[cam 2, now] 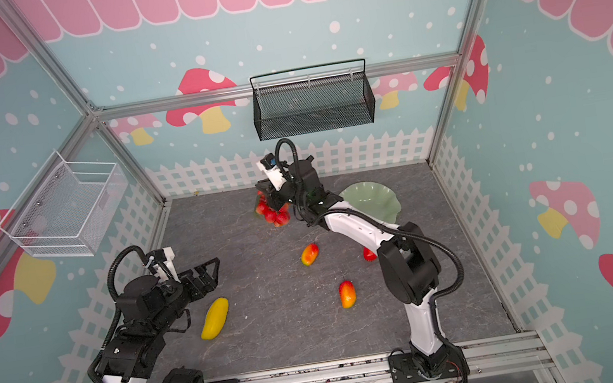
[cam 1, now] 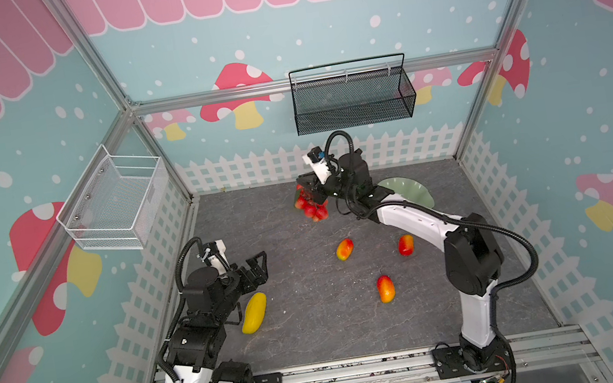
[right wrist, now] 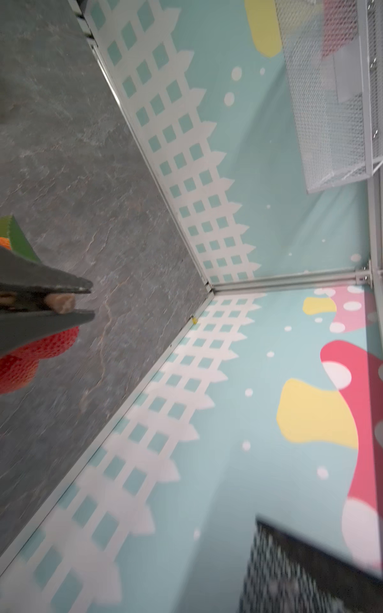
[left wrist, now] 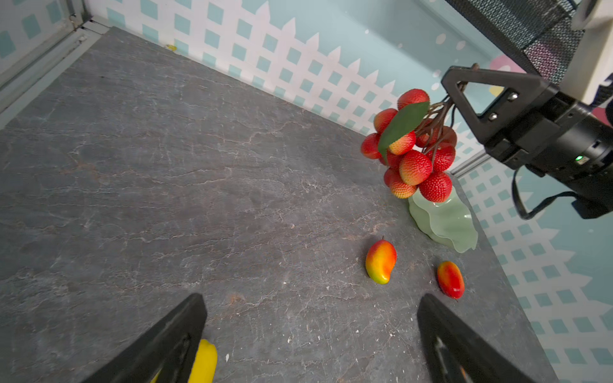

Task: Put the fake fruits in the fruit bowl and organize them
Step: 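Carry the lychees into the green bowl with the right gripper while the left arm reaches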

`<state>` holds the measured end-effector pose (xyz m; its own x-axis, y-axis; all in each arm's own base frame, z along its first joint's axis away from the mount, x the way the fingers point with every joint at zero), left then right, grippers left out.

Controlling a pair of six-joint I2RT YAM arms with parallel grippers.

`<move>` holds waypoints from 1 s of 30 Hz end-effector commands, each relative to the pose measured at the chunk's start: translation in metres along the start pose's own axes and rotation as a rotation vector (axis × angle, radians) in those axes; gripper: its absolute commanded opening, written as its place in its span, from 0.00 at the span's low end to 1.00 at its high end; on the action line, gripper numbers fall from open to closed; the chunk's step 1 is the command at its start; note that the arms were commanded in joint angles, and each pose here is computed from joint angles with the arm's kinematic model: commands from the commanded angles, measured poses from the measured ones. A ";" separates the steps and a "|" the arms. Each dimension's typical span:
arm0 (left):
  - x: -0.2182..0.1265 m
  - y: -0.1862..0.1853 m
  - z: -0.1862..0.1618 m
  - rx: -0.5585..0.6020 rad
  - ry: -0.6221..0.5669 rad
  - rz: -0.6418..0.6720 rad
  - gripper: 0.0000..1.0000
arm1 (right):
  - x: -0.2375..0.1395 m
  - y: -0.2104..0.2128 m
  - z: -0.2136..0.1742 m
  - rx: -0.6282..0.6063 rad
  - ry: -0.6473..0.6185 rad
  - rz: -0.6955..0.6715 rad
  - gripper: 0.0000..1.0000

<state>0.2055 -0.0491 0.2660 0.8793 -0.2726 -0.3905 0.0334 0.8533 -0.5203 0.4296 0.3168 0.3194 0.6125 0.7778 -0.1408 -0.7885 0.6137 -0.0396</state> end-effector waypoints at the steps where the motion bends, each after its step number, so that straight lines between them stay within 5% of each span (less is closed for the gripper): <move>1: 0.006 -0.009 0.000 0.042 0.016 -0.081 0.99 | -0.036 -0.024 0.018 -0.039 -0.033 -0.125 0.00; 8: 0.015 -0.018 -0.004 0.042 0.075 -0.155 0.99 | -0.102 -0.082 0.012 -0.012 0.022 -0.368 0.00; 15: 0.030 -0.067 0.018 0.089 0.098 -0.319 0.99 | -0.163 -0.120 -0.011 0.032 0.096 -0.581 0.00; 30: 0.078 -0.119 -0.001 0.191 0.211 -0.407 0.99 | -0.182 -0.166 -0.081 0.120 0.172 -0.637 0.00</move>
<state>0.2716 -0.1621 0.2733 0.6558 -0.6386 -0.4026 0.3893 0.7431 -0.5444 0.4354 0.0642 0.2755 0.9271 0.2015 -0.3161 -0.2352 0.9693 -0.0720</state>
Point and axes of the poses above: each gripper's point midway between its finger pads, its own x axis out along the fingers, its own y axis along the line the jaws close on, z = x × y, the point moved 6 cm from there along -x, back along the fingers, and after that the axes turned 4 degrees about -x, right-handed, at the moved point
